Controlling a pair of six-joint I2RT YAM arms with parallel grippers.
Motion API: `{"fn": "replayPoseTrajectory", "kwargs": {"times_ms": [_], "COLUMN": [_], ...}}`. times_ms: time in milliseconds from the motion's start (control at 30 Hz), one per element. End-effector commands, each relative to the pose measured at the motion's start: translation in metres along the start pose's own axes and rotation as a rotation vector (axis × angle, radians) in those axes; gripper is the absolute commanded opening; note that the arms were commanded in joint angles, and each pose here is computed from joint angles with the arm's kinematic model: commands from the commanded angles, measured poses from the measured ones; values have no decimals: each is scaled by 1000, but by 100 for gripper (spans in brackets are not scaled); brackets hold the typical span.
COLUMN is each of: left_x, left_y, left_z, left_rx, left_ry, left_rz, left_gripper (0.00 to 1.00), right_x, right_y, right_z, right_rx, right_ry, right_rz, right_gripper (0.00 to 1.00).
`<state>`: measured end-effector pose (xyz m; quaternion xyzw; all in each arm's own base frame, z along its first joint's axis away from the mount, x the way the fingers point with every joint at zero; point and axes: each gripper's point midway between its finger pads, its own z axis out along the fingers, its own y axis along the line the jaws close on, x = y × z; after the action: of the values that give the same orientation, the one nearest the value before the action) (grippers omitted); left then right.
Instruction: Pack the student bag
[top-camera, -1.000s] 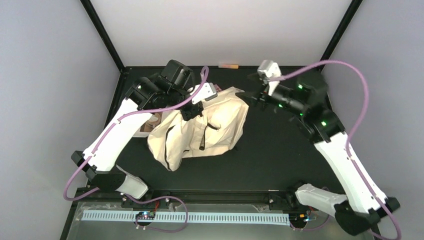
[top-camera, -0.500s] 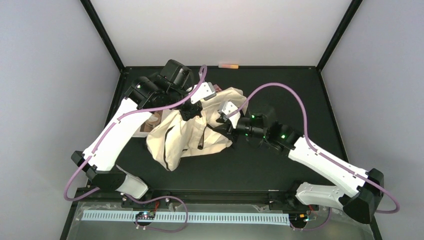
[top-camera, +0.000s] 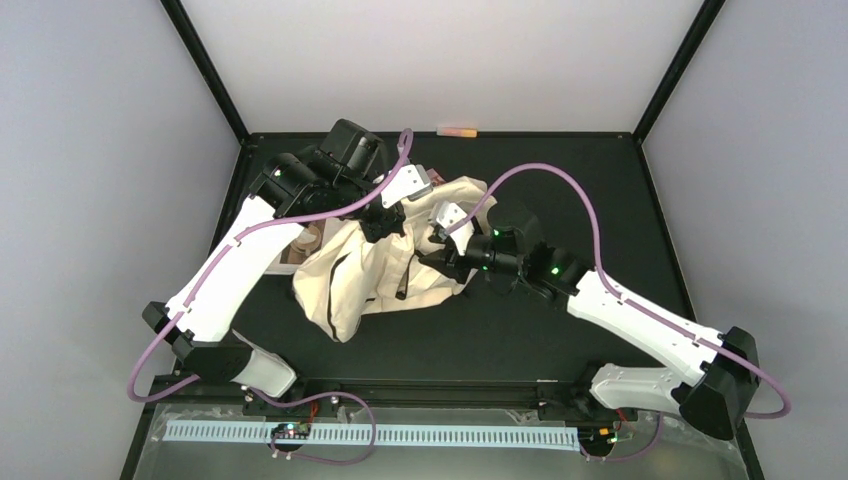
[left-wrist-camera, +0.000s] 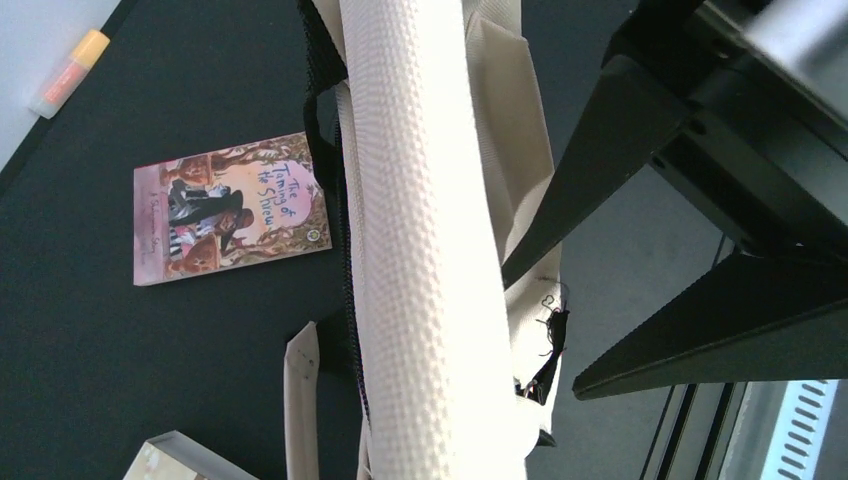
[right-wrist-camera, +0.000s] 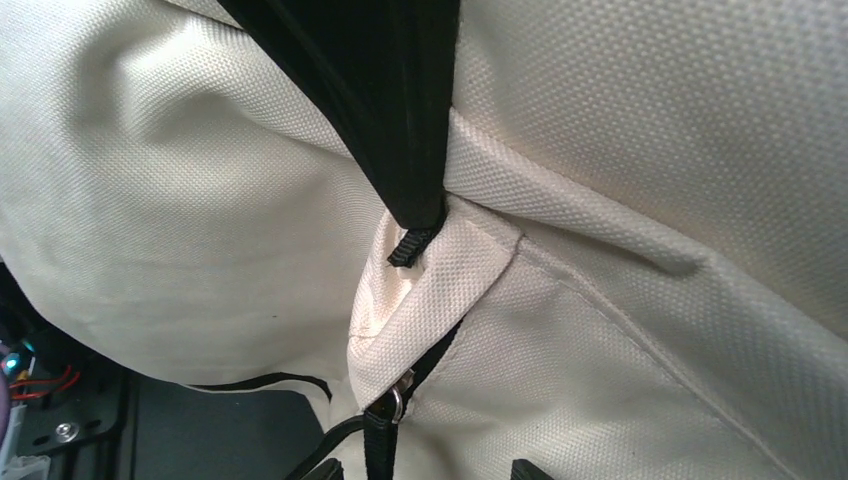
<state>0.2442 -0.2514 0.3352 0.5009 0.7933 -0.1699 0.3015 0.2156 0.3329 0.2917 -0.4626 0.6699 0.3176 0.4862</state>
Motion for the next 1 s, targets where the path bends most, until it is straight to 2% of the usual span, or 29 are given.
{"fn": "replayPoseTrajectory", "kwargs": {"times_ms": [0, 167, 233, 500, 667, 800, 967], "left_x": [-22, -23, -23, -25, -36, -61, -78], "left_y": [-4, -4, -4, -3, 21, 45, 52], "left_z": [-22, -23, -24, -26, -41, -78, -106], "left_rx": [0, -3, -2, -6, -106, -182, -210], "left_ry": [-113, -120, -122, -126, -160, -273, -372], "left_rz": [-1, -3, -2, -3, -30, -76, -110], "left_gripper": [2, 2, 1, 2, 2, 2, 1], "right_x": [-9, -5, 2, 6, 20, 29, 55], "right_y": [-4, 2, -1, -6, 0, 21, 43], "right_z": [6, 22, 23, 22, 24, 29, 42], "right_rx": [28, 45, 67, 101, 97, 52, 31], "right_ry": [-52, -8, 3, 12, 68, 98, 174], "right_rz": [-21, -32, -25, -35, -34, -38, -55], "right_gripper": [43, 40, 36, 2, 1, 1, 1]}}
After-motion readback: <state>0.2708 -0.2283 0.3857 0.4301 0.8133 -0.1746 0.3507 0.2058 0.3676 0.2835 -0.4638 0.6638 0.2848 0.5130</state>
